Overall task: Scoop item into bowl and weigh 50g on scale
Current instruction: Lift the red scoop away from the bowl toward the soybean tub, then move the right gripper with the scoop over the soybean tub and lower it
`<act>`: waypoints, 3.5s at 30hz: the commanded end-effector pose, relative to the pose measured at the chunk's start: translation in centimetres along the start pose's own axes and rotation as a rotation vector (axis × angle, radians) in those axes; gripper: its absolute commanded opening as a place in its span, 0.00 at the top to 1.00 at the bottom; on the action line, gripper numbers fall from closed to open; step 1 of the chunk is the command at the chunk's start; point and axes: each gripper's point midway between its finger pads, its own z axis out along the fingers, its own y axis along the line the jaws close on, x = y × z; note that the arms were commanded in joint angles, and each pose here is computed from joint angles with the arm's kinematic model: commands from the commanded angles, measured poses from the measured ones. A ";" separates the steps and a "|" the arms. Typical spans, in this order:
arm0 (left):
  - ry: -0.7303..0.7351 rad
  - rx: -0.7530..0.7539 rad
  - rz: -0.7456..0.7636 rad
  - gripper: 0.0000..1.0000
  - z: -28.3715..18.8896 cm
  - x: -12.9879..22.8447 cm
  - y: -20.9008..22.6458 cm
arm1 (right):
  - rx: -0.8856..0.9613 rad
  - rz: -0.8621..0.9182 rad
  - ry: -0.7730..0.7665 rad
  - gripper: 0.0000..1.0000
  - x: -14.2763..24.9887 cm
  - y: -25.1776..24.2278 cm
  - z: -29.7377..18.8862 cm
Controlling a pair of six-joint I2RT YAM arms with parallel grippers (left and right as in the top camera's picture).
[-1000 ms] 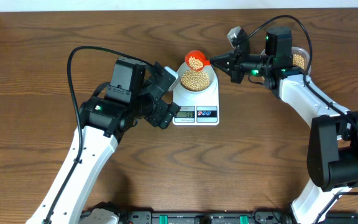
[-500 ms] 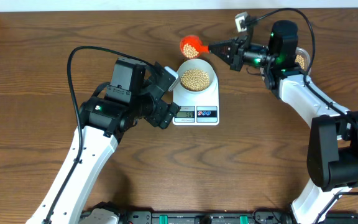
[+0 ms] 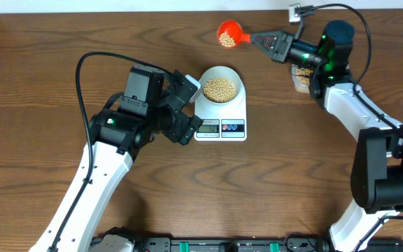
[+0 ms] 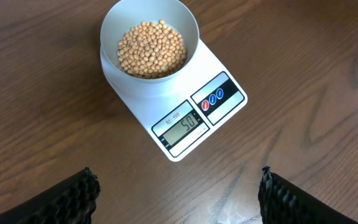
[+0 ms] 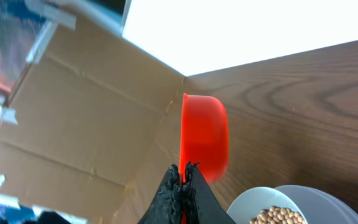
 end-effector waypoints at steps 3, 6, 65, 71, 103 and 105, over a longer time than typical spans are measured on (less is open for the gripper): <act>-0.004 0.002 0.012 0.16 -0.1 0.0 0.0 | 0.025 0.106 -0.034 0.98 -1.0 -1.3 -1.2; -0.004 0.002 0.012 0.15 -0.1 0.0 0.0 | 0.035 0.106 -0.049 0.98 -1.5 -1.7 -1.8; -0.004 0.002 0.012 0.16 -0.1 0.0 0.0 | 0.107 0.197 -0.200 0.98 -7.4 -7.4 -20.3; -0.004 0.002 0.012 0.16 -0.1 0.0 0.0 | 0.079 0.151 -0.167 0.98 -6.9 -7.0 -21.4; -0.004 0.002 0.012 0.15 -0.1 0.0 0.0 | 0.159 0.172 -0.274 0.98 -8.7 -7.7 -22.7; -0.004 0.002 0.012 0.16 -0.1 0.0 0.0 | 0.181 0.174 -0.303 0.98 -9.2 -7.8 -23.0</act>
